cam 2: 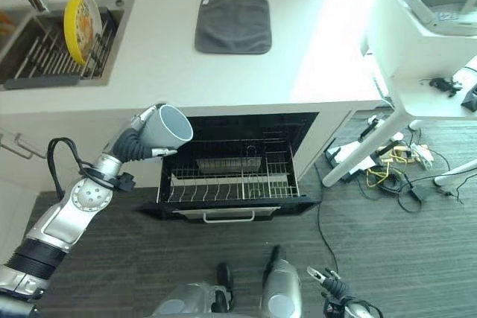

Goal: Place the dishes in the dishwasher.

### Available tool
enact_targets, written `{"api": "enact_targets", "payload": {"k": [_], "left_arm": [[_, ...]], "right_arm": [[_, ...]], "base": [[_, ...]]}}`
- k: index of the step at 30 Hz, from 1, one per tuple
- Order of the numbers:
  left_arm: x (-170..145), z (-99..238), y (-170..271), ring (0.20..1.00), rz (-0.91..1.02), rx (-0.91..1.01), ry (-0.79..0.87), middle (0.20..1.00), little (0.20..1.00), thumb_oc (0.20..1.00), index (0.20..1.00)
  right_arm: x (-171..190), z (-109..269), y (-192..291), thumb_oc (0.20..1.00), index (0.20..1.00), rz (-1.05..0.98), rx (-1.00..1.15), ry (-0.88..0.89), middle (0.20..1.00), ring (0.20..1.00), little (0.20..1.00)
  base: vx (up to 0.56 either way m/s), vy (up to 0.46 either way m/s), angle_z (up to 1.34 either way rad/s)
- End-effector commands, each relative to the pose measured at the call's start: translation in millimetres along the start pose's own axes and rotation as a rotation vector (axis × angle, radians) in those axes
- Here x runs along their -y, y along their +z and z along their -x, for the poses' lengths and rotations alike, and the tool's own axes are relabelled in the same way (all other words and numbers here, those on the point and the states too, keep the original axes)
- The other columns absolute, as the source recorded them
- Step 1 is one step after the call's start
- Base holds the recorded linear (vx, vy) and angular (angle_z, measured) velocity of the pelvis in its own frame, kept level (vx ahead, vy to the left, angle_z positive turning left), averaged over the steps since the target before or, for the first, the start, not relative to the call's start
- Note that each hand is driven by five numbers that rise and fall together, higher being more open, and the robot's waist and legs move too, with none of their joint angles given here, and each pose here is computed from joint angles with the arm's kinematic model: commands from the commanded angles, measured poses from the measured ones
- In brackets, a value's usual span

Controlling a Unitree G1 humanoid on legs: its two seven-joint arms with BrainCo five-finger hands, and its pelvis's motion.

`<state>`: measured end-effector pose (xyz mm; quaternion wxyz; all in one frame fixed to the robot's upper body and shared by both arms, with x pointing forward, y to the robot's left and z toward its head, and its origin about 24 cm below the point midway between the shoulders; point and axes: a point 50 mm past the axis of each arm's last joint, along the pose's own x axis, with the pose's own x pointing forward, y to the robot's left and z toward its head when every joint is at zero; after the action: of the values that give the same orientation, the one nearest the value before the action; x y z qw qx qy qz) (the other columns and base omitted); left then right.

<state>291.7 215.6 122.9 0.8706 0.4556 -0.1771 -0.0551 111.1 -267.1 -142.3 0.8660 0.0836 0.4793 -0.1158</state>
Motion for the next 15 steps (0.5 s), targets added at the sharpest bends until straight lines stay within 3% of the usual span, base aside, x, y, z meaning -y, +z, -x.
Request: {"api": "enact_targets", "payload": {"k": [1,7,15], "left_arm": [[-15,-9,29,0.2,0.052,0.145,0.138,0.2,0.2,0.2,0.2],[-21,-21,41,0.2,0.076,0.187,0.108,0.2,0.2,0.2,0.2],[-19,-23,40,0.2,0.052,0.174,0.101,0.2,0.2,0.2,0.2]], "right_arm": [[6,-1,7,1.0,1.0,0.049,0.005,-0.01,1.0,1.0,1.0],[29,4,22,1.0,1.0,-0.093,0.067,-0.119,1.0,1.0,1.0],[14,2,-1,1.0,1.0,-0.067,-0.007,-0.087,1.0,1.0,1.0]], "base": [[0.1,-0.119,0.14],[0.12,0.219,-0.15],[0.04,0.027,-0.19]]}}
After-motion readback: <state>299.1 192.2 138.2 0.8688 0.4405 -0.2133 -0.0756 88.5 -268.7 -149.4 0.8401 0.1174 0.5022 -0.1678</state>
